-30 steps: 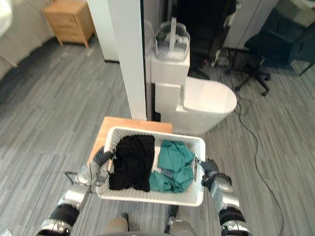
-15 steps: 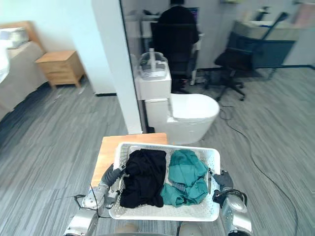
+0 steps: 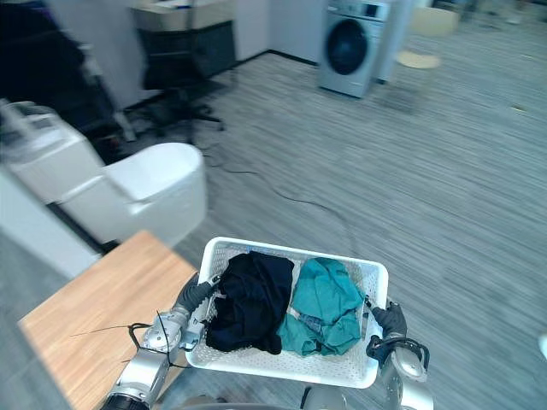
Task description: Pick up the laundry basket with both hands and put the clothes into the washing machine.
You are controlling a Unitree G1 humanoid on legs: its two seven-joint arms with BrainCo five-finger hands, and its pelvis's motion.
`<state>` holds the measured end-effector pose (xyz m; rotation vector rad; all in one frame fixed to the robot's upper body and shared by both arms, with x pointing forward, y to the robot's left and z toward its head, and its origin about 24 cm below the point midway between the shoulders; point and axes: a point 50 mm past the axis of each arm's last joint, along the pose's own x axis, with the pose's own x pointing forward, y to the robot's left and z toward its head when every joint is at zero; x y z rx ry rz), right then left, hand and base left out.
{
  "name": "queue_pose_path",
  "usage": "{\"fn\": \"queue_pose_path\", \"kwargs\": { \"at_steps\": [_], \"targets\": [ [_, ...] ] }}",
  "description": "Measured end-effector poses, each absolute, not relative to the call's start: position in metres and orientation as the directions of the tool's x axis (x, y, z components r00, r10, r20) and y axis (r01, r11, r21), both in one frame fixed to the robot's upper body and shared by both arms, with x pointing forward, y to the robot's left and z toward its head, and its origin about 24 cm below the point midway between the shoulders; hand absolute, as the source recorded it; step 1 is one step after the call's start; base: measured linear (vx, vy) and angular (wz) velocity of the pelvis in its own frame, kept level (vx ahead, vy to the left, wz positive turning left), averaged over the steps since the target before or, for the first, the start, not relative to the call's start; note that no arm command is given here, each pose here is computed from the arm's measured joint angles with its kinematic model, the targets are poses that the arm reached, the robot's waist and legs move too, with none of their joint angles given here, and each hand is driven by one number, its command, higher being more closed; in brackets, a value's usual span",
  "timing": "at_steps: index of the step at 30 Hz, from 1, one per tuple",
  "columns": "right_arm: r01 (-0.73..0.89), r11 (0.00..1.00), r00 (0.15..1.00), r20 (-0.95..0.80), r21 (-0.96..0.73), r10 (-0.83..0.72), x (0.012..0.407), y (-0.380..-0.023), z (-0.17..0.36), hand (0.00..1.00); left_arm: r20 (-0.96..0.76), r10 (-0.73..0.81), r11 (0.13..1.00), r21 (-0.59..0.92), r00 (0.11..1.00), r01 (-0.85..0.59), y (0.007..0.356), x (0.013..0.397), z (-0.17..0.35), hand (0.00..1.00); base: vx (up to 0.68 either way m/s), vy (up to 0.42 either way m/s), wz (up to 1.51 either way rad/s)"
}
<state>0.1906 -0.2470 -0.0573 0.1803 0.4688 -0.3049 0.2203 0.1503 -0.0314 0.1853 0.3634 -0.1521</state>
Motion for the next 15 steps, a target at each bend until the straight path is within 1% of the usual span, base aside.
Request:
{"fn": "queue_pose_path", "kwargs": {
  "at_steps": [2, 4, 7, 9, 11, 13, 15],
  "targets": [
    [0.307, 0.951, 0.832, -0.496, 0.037, -0.249, 0.201, -0.261, -0.058, 1.00, -0.419, -0.123, 0.980, 0.091, 0.900, 0.176, 0.138, 0.212, -0.044, 1.00, 0.09, -0.107, -2.04],
    [0.278, 0.960, 0.843, -0.490, 0.041, -0.223, 0.210, -0.256, -0.056, 1.00, -0.431, -0.112, 0.982, 0.087, 0.895, 0.165, 0.142, 0.212, -0.047, 1.00, 0.16, -0.128, -1.72],
    [0.294, 0.954, 0.821, -0.526, 0.053, -0.224, 0.205, -0.253, -0.065, 1.00, -0.449, -0.096, 0.984, 0.091, 0.889, 0.153, 0.147, 0.213, -0.051, 1.00, 0.23, -0.175, -1.12],
    [0.290, 0.954, 0.814, -0.545, 0.081, -0.201, 0.198, -0.240, -0.073, 1.00, -0.452, -0.058, 0.987, 0.109, 0.890, 0.120, 0.159, 0.213, -0.051, 1.00, 0.24, -0.188, -1.00],
    [0.277, 0.955, 0.822, -0.541, 0.106, -0.179, 0.198, -0.231, -0.073, 1.00, -0.463, -0.019, 0.989, 0.118, 0.886, 0.084, 0.171, 0.208, -0.053, 1.00, 0.22, -0.140, -1.04],
    [0.266, 0.957, 0.830, -0.533, 0.113, -0.167, 0.200, -0.225, -0.071, 1.00, -0.476, 0.005, 0.994, 0.097, 0.880, 0.046, 0.177, 0.202, -0.057, 1.00, 0.37, -0.172, -1.08],
    [0.259, 0.961, 0.837, -0.518, 0.093, -0.175, 0.202, -0.229, -0.067, 1.00, -0.478, 0.013, 0.997, 0.068, 0.878, 0.022, 0.172, 0.198, -0.058, 1.00, 0.26, 0.031, -0.61]
  ]
}}
